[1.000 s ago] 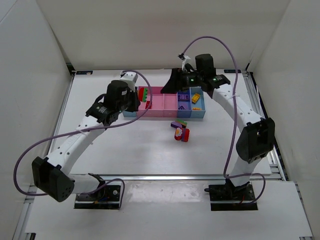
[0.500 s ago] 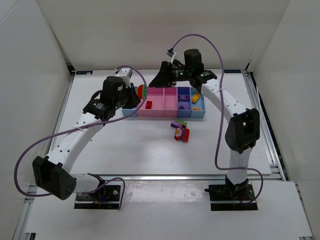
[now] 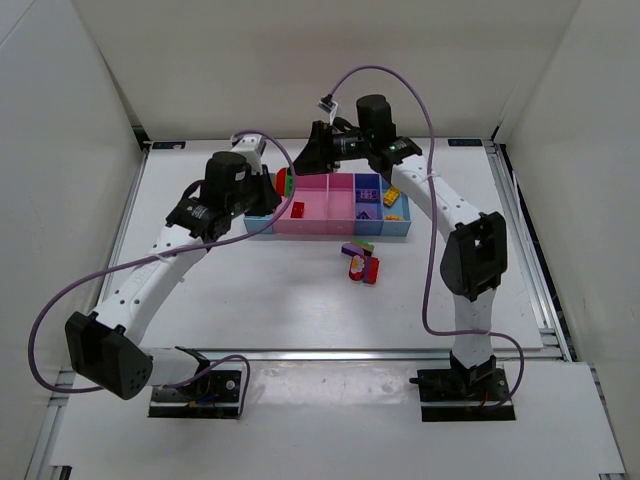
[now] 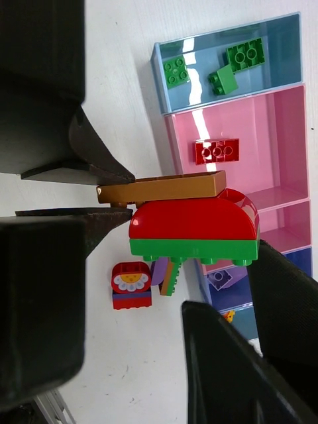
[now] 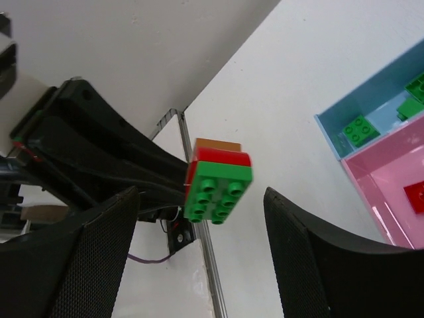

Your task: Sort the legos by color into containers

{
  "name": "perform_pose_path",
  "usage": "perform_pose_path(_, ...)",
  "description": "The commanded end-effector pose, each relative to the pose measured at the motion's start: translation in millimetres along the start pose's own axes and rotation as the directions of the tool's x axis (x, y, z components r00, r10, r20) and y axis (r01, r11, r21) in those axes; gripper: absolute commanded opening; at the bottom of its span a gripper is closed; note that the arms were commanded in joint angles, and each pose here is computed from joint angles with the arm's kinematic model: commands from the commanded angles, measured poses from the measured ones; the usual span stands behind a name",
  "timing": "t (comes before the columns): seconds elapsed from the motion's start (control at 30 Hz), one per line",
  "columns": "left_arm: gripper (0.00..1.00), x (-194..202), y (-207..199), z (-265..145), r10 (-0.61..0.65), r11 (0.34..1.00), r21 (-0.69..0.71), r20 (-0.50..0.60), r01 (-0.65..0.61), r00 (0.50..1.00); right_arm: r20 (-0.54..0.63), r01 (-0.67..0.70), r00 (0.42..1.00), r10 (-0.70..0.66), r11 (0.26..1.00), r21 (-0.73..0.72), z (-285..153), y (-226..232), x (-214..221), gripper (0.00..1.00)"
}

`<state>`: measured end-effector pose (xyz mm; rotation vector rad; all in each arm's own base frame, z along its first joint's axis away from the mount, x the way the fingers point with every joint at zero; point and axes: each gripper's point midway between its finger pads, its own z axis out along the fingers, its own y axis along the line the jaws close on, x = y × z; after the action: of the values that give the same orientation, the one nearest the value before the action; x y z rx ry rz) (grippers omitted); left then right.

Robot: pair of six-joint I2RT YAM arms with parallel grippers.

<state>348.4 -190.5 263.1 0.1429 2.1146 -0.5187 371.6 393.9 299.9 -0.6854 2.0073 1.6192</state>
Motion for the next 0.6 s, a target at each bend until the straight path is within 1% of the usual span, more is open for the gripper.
perform_pose_path(0.0,0.1,-22.5,-7.9,-4.2,0.019,0.999,0.028,0.061,-0.021,0.998,0.005,0.101,0.995,-0.101,0.991,-0.092,4.0,23.8,-10.1,0.79)
perform_pose_path(0.5,0.1,-31.6,-11.6,-3.3,0.033,0.998,0.041,0.086,-0.037,0.996,-0.024,0.076,0.997,-0.079,0.991,-0.11,20.3,15.9,-1.8,0.78)
perform_pose_path(0.53,0.1,-31.5,-12.1,-3.3,0.033,0.998,0.044,0.085,-0.037,0.996,-0.023,0.078,0.996,-0.081,0.991,-0.111,21.0,14.9,-2.0,0.77)
perform_pose_path(0.57,0.1,-31.8,-12.1,-3.8,0.036,0.998,0.044,0.087,-0.04,0.996,-0.024,0.077,0.996,-0.08,0.991,-0.112,21.8,15.1,-1.7,0.73)
